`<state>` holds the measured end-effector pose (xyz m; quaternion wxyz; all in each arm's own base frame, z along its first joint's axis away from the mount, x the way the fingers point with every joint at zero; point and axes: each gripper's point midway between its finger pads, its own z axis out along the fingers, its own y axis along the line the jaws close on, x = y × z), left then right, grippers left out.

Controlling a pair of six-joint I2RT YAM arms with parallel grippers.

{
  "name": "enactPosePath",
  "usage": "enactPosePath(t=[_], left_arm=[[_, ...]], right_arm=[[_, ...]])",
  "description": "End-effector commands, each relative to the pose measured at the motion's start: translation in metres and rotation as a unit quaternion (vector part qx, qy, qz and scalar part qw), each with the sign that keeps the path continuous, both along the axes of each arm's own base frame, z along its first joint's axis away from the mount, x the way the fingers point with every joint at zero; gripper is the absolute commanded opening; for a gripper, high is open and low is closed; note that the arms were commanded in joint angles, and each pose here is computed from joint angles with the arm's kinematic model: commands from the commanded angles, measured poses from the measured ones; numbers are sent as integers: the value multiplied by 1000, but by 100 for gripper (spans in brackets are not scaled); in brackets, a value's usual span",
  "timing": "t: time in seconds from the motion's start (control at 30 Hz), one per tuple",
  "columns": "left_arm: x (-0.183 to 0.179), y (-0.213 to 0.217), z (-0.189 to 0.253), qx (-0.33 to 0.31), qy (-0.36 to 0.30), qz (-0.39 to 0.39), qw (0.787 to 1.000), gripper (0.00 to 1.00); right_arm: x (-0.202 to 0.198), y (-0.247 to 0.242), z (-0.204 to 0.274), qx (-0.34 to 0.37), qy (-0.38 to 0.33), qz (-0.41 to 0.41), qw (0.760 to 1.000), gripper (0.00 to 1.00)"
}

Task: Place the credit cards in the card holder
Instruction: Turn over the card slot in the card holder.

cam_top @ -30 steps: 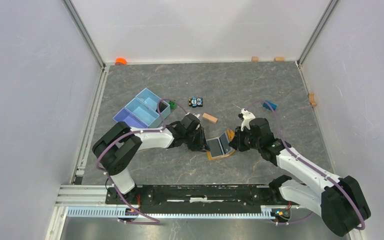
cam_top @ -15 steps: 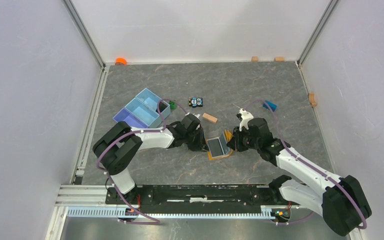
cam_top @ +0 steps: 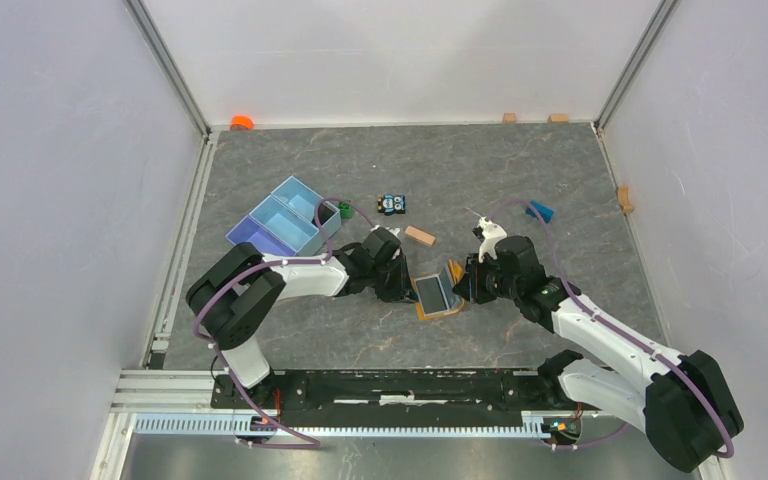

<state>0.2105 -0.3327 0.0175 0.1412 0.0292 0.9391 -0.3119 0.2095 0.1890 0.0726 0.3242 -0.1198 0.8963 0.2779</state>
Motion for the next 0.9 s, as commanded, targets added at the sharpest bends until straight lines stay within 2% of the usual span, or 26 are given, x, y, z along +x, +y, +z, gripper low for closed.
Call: enactPosePath(t=[0.0, 0.6, 0.7, 0.8, 0.87], left_arm=[[-2, 10, -20, 37, 4, -2, 999, 21], [-3, 11, -21, 39, 5, -2, 999, 20], [-3, 11, -20, 38, 5, -2, 999, 20], [-4, 12, -21, 39, 6, -2, 999, 20], [-4, 12, -22, 40, 7, -2, 999, 20]], right_arm=[[8, 9, 24, 24, -24, 4, 999, 22], [9, 4, 24, 15, -29, -6, 999, 31], [7, 3, 19, 10, -24, -6, 1000, 30], [7, 3, 20, 15, -27, -8, 999, 22], [8, 4, 24, 18, -32, -8, 999, 20]])
